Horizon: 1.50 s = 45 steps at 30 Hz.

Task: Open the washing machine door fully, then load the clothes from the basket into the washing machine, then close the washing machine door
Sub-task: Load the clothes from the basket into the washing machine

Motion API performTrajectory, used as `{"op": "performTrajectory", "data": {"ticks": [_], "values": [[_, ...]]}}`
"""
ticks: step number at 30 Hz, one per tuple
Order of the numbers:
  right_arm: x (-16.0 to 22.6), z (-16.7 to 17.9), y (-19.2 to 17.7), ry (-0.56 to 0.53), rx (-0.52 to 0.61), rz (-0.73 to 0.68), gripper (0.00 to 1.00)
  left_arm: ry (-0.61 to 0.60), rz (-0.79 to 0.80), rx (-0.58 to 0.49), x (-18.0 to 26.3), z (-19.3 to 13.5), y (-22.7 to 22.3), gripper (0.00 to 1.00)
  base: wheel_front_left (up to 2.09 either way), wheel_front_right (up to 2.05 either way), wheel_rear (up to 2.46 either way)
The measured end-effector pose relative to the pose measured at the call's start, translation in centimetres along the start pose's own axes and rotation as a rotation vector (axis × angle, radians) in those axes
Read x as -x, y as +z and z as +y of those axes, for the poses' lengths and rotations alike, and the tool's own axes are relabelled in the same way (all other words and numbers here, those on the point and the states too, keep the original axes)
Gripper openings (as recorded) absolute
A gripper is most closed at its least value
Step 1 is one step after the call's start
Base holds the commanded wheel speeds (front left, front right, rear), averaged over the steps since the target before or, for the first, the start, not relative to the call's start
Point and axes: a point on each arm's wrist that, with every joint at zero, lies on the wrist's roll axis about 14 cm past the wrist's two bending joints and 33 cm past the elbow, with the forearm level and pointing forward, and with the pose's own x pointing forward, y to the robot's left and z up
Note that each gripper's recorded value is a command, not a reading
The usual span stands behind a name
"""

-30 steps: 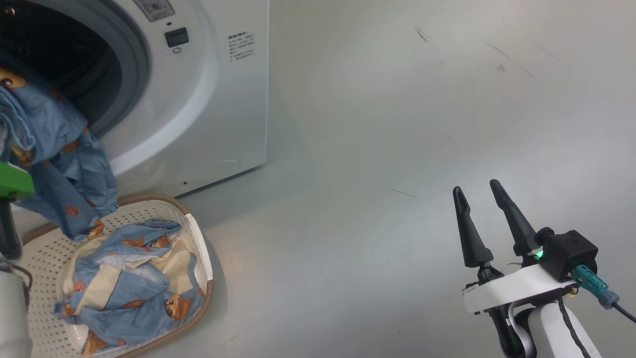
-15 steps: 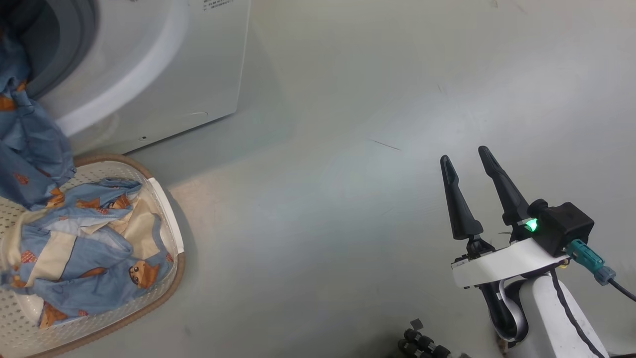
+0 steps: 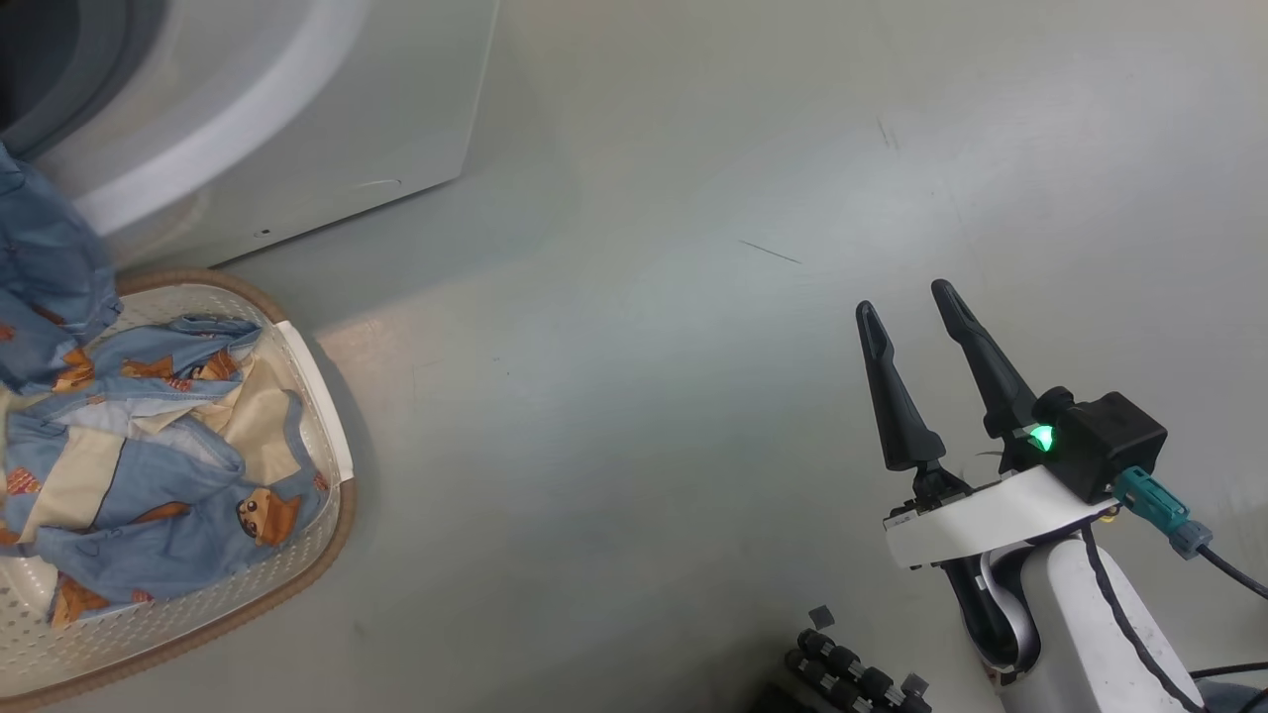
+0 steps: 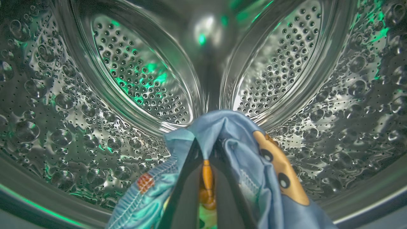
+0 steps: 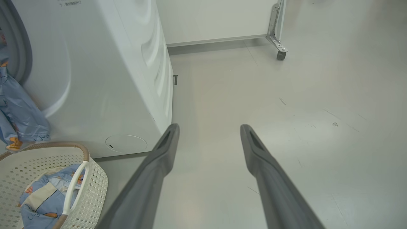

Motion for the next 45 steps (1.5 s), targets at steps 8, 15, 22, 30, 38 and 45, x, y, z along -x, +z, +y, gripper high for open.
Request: {"op": "performTrajectory", "data": {"ticks": [8, 15, 22, 30, 38, 45], "values": [[-0.1, -0.4, -0.8, -0.012, 0.005, 0.023, 1.00, 0.022, -0.100, 0.021, -2.5, 0.2, 2.7, 0.00, 0.00, 0.00, 0.00], [-0.2, -0.6, -1.0, -0.018, 0.008, 0.031, 1.00, 0.012, -0.075, -0.008, -3.0, -0.3, 1.6, 0.00, 0.00, 0.00, 0.00], [-0.3, 0.0, -1.3, 0.000, 0.000, 0.036, 1.00, 0.038, 0.014, -0.054, -2.2, 0.3, -1.0, 0.31, 0.00, 0.00, 0.00], [-0.6, 0.6, -0.6, 0.022, -0.008, 0.012, 1.00, 0.060, 0.076, -0.062, -1.1, 0.4, -1.7, 1.00, 0.00, 0.00, 0.00], [-0.9, 0.9, 0.8, 0.048, 0.000, -0.030, 1.00, 0.059, 0.093, -0.039, 0.1, -0.5, -0.7, 1.00, 0.00, 0.00, 0.00], [-1.4, 1.5, 1.5, 0.073, -0.004, -0.055, 1.00, 0.071, 0.101, -0.027, 1.2, -0.6, 0.3, 1.00, 0.00, 0.00, 0.00]]}}
